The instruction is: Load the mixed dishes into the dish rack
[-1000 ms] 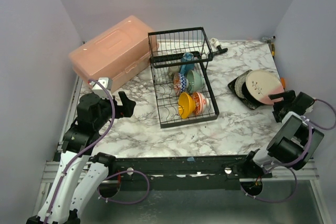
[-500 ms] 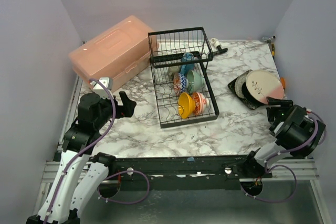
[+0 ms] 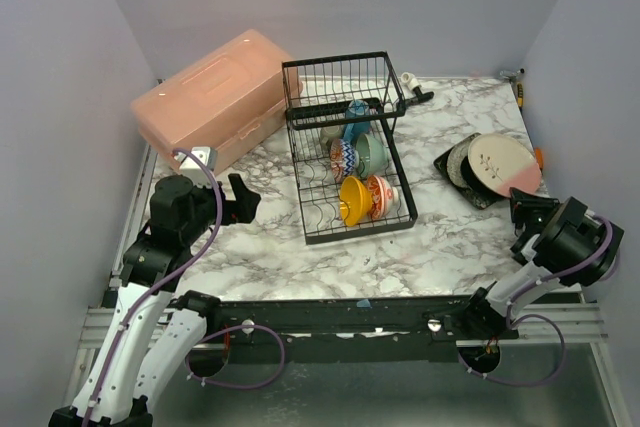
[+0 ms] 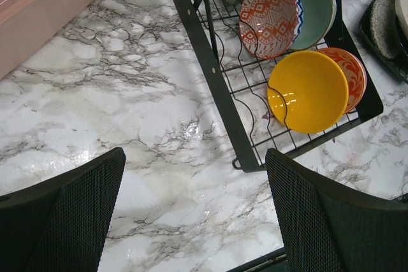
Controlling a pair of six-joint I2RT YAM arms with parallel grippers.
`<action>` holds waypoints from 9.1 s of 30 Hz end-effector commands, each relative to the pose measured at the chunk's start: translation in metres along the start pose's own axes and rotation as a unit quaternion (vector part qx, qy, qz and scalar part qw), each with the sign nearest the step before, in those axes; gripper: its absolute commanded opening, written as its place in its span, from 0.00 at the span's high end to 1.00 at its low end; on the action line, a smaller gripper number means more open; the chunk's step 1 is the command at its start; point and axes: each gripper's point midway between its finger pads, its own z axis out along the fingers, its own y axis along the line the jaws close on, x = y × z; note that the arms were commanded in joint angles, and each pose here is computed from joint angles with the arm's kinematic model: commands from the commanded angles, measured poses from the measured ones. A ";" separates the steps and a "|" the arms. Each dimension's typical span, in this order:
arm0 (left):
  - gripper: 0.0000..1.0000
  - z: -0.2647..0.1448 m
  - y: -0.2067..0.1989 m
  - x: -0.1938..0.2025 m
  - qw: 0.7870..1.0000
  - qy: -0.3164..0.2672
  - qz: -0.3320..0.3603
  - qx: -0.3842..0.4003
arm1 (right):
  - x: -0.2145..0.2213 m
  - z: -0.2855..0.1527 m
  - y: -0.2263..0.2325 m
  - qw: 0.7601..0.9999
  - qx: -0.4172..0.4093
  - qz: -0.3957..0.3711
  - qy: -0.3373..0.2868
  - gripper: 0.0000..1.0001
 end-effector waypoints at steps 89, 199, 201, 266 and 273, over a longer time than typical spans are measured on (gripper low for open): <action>0.10 -0.013 -0.043 0.011 0.995 0.002 0.051 0.088 | 0.014 0.032 0.042 0.992 -0.084 -0.008 0.090 0.97; 0.10 -0.009 -0.040 -0.058 0.996 -0.049 0.069 0.022 | 0.204 -0.140 0.500 0.836 -0.293 -0.461 0.044 1.00; 0.10 -0.005 -0.035 -0.056 0.996 -0.054 0.076 0.011 | 0.196 -0.128 0.507 0.826 -0.278 -0.490 0.011 1.00; 0.10 0.007 -0.037 -0.031 0.995 -0.031 0.084 0.037 | 0.243 -0.055 0.454 0.753 -0.101 -0.646 -0.075 0.55; 0.10 0.009 -0.036 -0.028 0.995 -0.025 0.085 0.035 | 0.242 -0.060 0.458 0.755 -0.107 -0.643 -0.063 0.39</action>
